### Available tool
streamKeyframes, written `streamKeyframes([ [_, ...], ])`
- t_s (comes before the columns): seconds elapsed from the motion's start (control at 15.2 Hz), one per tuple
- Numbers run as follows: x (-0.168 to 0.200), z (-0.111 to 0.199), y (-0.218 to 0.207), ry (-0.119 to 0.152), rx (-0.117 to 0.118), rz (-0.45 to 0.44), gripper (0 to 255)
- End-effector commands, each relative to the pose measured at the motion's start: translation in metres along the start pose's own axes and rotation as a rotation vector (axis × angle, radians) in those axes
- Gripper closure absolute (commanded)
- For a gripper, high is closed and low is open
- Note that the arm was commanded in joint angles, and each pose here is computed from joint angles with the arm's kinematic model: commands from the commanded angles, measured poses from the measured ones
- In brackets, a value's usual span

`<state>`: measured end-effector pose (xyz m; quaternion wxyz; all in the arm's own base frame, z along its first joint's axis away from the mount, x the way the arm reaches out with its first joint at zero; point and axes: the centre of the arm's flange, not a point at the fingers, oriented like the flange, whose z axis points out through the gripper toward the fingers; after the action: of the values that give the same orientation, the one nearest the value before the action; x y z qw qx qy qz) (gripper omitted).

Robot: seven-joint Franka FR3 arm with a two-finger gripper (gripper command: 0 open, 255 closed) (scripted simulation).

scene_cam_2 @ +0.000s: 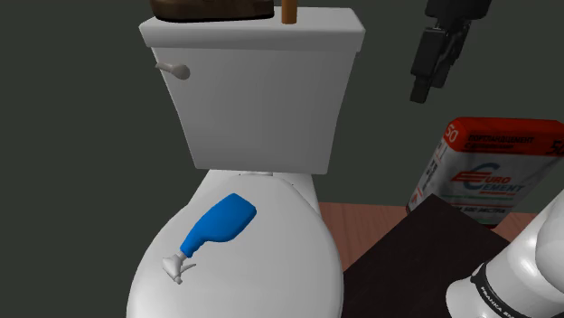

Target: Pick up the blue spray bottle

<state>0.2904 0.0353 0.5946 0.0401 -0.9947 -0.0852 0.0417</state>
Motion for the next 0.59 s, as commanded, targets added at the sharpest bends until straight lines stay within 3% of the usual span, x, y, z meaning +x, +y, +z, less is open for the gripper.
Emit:
streamKeyframes([
  [0.0, 0.000, 0.000, 0.000, 0.000, 0.000, 0.000, 0],
  [0.53, 0.087, 0.054, -0.026, -0.001, -0.032, -0.260, 0],
])
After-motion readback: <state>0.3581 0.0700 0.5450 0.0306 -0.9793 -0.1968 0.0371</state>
